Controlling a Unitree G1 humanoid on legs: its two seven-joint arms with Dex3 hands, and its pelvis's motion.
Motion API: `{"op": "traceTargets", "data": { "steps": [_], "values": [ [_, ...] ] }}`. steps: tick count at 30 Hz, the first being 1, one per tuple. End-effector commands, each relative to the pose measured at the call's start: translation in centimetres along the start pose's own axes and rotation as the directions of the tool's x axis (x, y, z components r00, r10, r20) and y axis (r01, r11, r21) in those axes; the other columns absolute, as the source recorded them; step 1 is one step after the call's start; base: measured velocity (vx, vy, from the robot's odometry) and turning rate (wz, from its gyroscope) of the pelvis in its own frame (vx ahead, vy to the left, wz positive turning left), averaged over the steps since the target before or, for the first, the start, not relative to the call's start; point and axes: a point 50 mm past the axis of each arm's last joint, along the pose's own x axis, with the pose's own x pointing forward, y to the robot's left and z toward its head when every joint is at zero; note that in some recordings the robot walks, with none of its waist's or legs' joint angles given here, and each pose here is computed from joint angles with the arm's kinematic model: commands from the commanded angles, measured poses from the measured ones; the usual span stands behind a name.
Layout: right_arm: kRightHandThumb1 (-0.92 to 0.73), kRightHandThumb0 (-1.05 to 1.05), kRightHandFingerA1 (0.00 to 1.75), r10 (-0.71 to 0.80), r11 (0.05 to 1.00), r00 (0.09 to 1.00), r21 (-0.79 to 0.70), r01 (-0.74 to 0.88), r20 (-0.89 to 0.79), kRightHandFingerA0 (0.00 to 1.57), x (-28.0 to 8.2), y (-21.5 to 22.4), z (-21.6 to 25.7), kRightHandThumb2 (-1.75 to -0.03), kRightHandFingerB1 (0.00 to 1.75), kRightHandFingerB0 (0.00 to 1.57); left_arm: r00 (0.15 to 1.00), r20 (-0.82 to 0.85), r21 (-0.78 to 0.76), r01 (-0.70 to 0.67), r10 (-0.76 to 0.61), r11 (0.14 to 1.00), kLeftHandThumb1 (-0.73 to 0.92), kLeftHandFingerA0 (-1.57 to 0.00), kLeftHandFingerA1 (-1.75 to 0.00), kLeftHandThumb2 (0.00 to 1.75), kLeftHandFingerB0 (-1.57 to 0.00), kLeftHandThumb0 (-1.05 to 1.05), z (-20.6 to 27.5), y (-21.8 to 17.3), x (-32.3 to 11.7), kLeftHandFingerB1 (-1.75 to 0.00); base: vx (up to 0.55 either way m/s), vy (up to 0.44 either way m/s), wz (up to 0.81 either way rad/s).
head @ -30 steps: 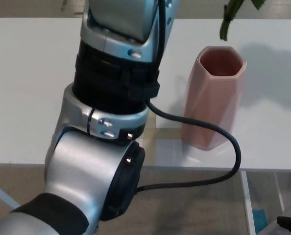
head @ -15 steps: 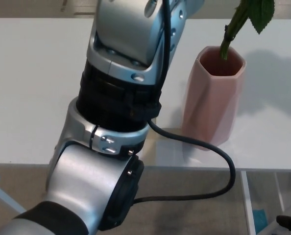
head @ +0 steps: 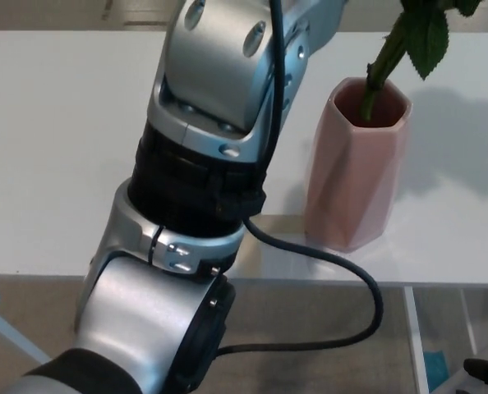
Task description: Use the left hand to pick up the rose and then lift and insert it into the pink vase.
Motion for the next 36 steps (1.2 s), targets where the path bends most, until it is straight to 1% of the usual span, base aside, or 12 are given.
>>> {"op": "traceTargets", "data": {
  "steps": [1, 6, 7, 8, 9, 10, 11, 12, 13, 18, 19, 36],
  "values": [
    [-0.62, -0.18, 0.50, -0.007, 1.000, 1.000, 0.002, 0.007, -0.015, 0.61, -0.1, 0.0, -0.3, -0.58, 0.47, 0.55, 0.999, -0.045, -0.024, -0.013, 0.012, 1.000, 0.80, -0.92, -1.45, 0.68, -0.80, -0.18, -2.0, -0.4, -0.2, -0.93, 0.00, 0.000, 0.00],
    [-0.62, -0.18, 0.50, -0.003, 1.000, 1.000, 0.001, 0.003, -0.014, 0.61, 0.0, 0.1, -0.2, -0.58, 0.47, 0.56, 0.997, -0.076, -0.028, -0.017, 0.015, 0.999, 0.81, -0.97, -1.37, 0.66, -0.77, -0.18, -3.4, -0.5, -0.4, -0.92, 0.00, 0.000, 0.00],
    [-0.62, -0.18, 0.50, -0.002, 1.000, 1.000, -0.002, 0.002, -0.011, 0.61, 0.0, 0.1, -0.2, -0.58, 0.47, 0.56, 0.995, -0.092, -0.021, -0.033, 0.031, 0.999, 0.81, -1.10, -1.22, 0.63, -0.86, -0.19, -3.7, -0.4, -0.4, -0.63, 0.00, 0.000, 0.00],
    [-0.62, -0.18, 0.50, 0.000, 1.000, 1.000, -0.003, 0.000, -0.009, 0.61, 0.0, 0.0, -0.1, -0.58, 0.47, 0.56, 0.993, -0.107, -0.015, -0.044, 0.043, 0.999, 0.76, -1.17, -0.81, 0.63, -0.78, -0.26, -3.9, -0.3, -0.4, -0.50, 0.00, 0.000, 0.00],
    [-0.62, -0.18, 0.50, 0.003, 1.000, 1.000, -0.003, -0.003, -0.007, 0.61, 0.0, 0.1, 0.0, -0.58, 0.47, 0.56, 0.991, -0.125, -0.012, -0.049, 0.048, 0.999, 0.66, -1.02, -0.56, 0.63, -0.60, -0.38, -4.1, -0.2, -0.3, -0.43, 0.00, 0.000, 0.00],
    [-0.62, -0.18, 0.50, 0.004, 1.000, 1.000, -0.002, -0.004, -0.006, 0.61, 0.0, 0.1, 0.0, -0.58, 0.47, 0.56, 0.990, -0.134, -0.014, -0.047, 0.044, 0.999, 0.66, -1.02, -0.56, 0.63, -0.60, -0.38, -4.2, -0.1, -0.3, -0.43, 0.00, 0.000, 0.00],
    [-0.62, -0.17, 0.50, 0.005, 1.000, 1.000, 0.000, -0.005, -0.005, 0.61, 0.0, 0.1, 0.0, -0.58, 0.47, 0.56, 0.989, -0.140, -0.014, -0.040, 0.038, 0.999, 0.63, -0.71, -0.45, 0.59, -0.41, -0.44, -4.3, -0.1, -0.2, -0.35, 0.00, 0.000, 0.00],
    [-0.62, -0.17, 0.50, 0.005, 1.000, 1.000, 0.002, -0.005, -0.004, 0.61, 0.0, 0.1, 0.1, -0.58, 0.47, 0.56, 0.989, -0.147, -0.015, -0.031, 0.028, 0.999, 0.63, -0.71, -0.45, 0.59, -0.41, -0.44, -4.4, -0.1, -0.2, -0.35, 0.00, 0.000, 0.00],
    [-0.62, -0.17, 0.50, 0.007, 1.000, 1.000, 0.005, -0.007, -0.002, 0.61, 0.0, 0.0, 0.0, -0.58, 0.47, 0.56, 0.988, -0.153, -0.001, -0.005, 0.005, 1.000, 0.45, -0.12, -0.41, 0.76, -0.05, -0.70, -4.6, -0.2, -0.2, -0.29, 0.00, 0.000, 0.00],
    [-0.62, -0.17, 0.50, 0.009, 1.000, 1.000, 0.007, -0.009, 0.002, 0.61, 0.0, 0.1, 0.1, -0.58, 0.47, 0.56, 0.987, -0.158, 0.012, 0.017, -0.015, 1.000, 0.44, -0.04, -0.23, 0.82, -0.06, -0.71, -4.7, -0.1, -0.2, -0.15, 0.00, 0.000, 0.00],
    [-0.62, -0.18, 0.50, 0.013, 1.000, 1.000, 0.007, -0.013, 0.003, 0.60, 0.0, 0.1, 0.0, -0.58, 0.47, 0.56, 0.986, -0.163, 0.007, 0.041, -0.039, 0.999, 0.49, 0.00, 0.00, 0.59, 0.00, -0.90, -5.3, 0.0, -0.4, -0.07, 0.00, 0.000, 0.00],
    [-0.62, -0.18, 0.50, 0.015, 1.000, 1.000, 0.007, -0.015, 0.003, 0.60, 0.1, 0.2, 0.2, -0.58, 0.46, 0.55, 0.979, -0.197, 0.077, 0.065, -0.049, 0.995, 0.49, 0.00, 0.00, 0.61, 0.00, -0.91, -5.6, 2.0, -1.0, -0.01, 0.00, 0.000, 0.00]
  ]
}}
